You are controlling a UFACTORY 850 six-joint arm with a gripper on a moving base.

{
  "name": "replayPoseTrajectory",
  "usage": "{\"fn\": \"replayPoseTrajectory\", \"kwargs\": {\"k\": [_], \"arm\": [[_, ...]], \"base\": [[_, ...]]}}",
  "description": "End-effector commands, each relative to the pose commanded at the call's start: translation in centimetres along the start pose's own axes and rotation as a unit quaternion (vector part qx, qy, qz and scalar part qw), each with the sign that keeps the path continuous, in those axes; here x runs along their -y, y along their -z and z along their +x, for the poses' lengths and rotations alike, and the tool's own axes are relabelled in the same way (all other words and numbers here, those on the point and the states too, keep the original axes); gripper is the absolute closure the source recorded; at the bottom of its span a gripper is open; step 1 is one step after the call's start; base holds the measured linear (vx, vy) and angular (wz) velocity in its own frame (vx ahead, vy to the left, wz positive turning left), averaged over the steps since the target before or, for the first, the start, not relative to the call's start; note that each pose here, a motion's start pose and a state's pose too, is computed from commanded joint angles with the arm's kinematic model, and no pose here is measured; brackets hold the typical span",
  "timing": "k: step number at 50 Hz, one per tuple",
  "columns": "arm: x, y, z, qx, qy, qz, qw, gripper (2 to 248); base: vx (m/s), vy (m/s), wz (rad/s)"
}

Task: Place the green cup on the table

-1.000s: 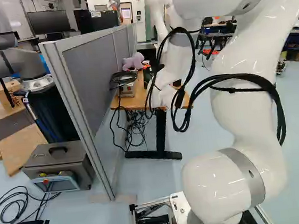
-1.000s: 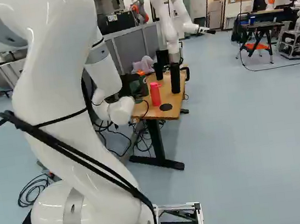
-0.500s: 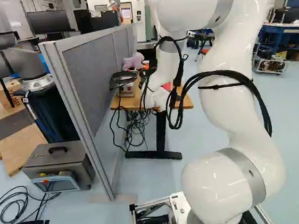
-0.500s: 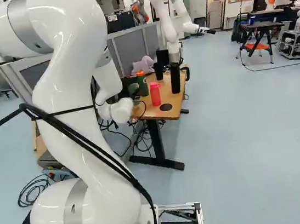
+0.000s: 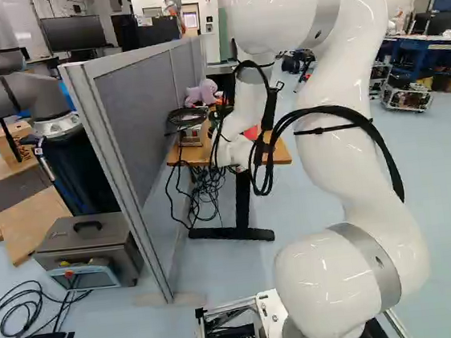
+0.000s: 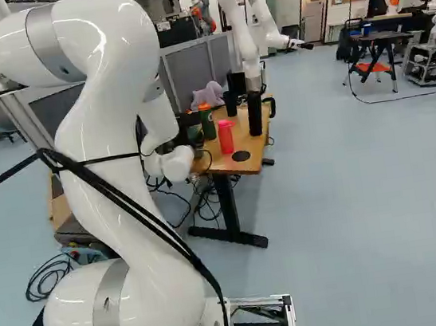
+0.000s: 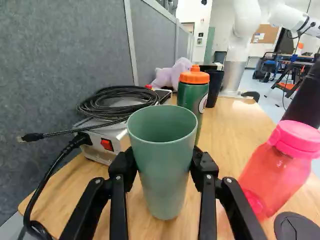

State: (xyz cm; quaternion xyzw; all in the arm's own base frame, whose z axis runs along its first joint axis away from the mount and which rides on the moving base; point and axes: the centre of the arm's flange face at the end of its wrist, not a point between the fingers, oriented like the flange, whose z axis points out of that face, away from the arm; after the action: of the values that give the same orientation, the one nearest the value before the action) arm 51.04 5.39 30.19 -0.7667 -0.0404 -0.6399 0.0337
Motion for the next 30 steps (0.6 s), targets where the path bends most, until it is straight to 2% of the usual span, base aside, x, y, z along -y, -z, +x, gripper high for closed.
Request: {"fn": "replayPoseTrajectory", "kwargs": {"k": [17, 18, 22, 23, 27, 28, 30], "arm": [[0.0, -0.12, -0.5, 0.005, 0.0, 0.0, 1.0, 124], [0.0, -0.12, -0.51, 0.005, 0.0, 0.0, 1.0, 97], [0.0, -0.12, -0.53, 0.005, 0.0, 0.0, 1.0, 97], [0.0, -0.12, -0.53, 0.005, 0.0, 0.0, 1.0, 65], [0.0, -0.12, -0.53, 0.005, 0.0, 0.0, 1.0, 65], [0.0, -0.12, -0.53, 0.005, 0.0, 0.0, 1.0, 20], [0.0, -0.12, -0.53, 0.005, 0.0, 0.0, 1.0, 20]], "base": [[0.0, 0.0, 0.0], [0.0, 0.0, 0.0], [0.0, 0.0, 0.0], [0.0, 0.0, 0.0], [0.0, 0.0, 0.0], [0.0, 0.0, 0.0], [0.0, 0.0, 0.0]]}}
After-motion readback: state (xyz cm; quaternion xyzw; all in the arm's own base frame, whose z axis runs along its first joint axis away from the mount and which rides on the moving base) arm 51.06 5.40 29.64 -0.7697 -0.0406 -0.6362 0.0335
